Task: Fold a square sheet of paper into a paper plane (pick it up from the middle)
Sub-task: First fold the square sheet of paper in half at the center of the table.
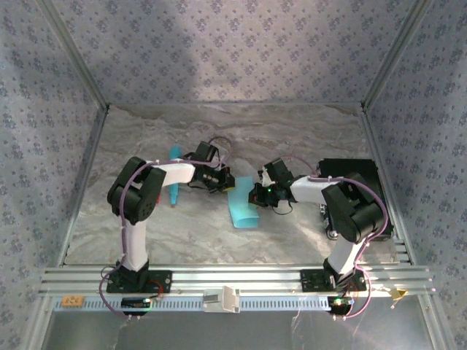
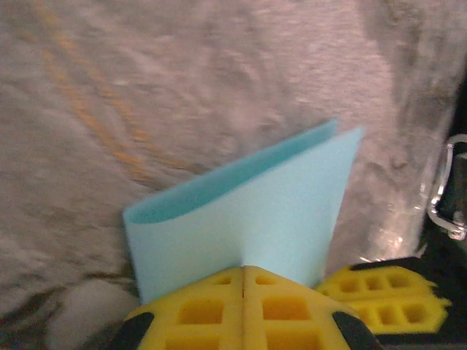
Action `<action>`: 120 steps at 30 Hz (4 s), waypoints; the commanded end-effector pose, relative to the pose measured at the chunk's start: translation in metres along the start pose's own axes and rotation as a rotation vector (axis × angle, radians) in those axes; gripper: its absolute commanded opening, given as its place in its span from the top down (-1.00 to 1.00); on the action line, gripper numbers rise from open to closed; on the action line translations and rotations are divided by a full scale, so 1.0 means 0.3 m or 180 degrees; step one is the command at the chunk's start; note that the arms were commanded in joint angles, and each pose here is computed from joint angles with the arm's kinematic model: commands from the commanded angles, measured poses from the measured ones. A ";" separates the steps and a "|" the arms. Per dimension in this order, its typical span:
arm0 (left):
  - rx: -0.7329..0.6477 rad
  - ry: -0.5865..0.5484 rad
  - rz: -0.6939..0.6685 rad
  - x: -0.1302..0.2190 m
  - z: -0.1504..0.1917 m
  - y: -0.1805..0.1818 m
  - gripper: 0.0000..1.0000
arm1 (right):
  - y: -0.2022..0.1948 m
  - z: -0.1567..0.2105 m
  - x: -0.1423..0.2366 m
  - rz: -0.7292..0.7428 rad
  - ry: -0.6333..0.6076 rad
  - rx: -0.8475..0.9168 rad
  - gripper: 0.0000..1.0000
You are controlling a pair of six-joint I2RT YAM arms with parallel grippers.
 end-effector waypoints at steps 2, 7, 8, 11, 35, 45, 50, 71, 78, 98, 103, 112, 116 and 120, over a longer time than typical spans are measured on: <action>0.0008 0.0050 -0.0023 -0.016 0.007 0.045 1.00 | -0.214 0.089 -0.042 0.0869 0.0210 -0.0234 1.00; 0.0121 -0.0121 -0.0140 0.006 -0.032 0.069 1.00 | -0.218 0.090 -0.038 0.0887 0.0216 -0.0213 1.00; 0.0138 -0.0165 -0.0167 0.013 -0.043 0.067 1.00 | -0.219 0.087 -0.037 0.0892 0.0212 -0.0218 1.00; 0.0154 -0.0260 -0.0224 0.025 -0.072 0.063 1.00 | -0.222 0.088 -0.035 0.0911 0.0218 -0.0230 1.00; 0.0501 -0.0537 -0.0604 0.066 -0.177 0.108 1.00 | -0.222 0.084 -0.027 0.0915 0.0203 -0.0153 1.00; 0.0131 -0.0491 -0.0156 0.122 -0.141 -0.116 1.00 | -0.209 0.075 -0.031 0.0894 0.0163 -0.0147 1.00; 0.0071 -0.0172 0.0119 0.081 -0.005 -0.149 1.00 | -0.200 0.076 -0.019 0.0905 0.0147 -0.0128 1.00; -0.0038 0.0288 -0.0220 0.026 0.202 0.040 1.00 | -0.210 0.079 -0.022 0.0944 0.0138 -0.0129 1.00; -0.0030 0.0063 0.0139 0.089 0.147 -0.093 1.00 | -0.207 0.080 -0.021 0.0933 0.0130 -0.0120 1.00; 0.0184 0.0516 -0.0070 0.003 0.343 0.034 1.00 | -0.223 0.089 -0.031 0.0934 0.0108 -0.0275 1.00; 0.0039 0.0515 -0.0197 0.026 0.333 0.039 1.00 | -0.221 0.090 -0.031 0.0930 0.0104 -0.0275 1.00; 0.0189 0.0101 0.0277 0.093 0.240 -0.129 1.00 | -0.223 0.090 -0.024 0.0937 0.0083 -0.0267 1.00; 0.0198 0.0130 0.0436 0.083 0.256 -0.174 1.00 | -0.228 0.092 -0.023 0.0950 0.0077 -0.0268 1.00; 0.0231 0.0220 0.0350 0.054 0.287 -0.146 1.00 | -0.231 0.095 -0.025 0.0942 0.0082 -0.0284 1.00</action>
Point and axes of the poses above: each hand's point on the last joint's axis, 136 mm out from that joint toward the fingers, its own x axis back along the fingers, its own y axis along the line the jaws close on, z = x × y, the point moved 4 cm from there along x, back along the fingers, and after that the axes turned 11 degrees about -x, right-handed, at the moved point
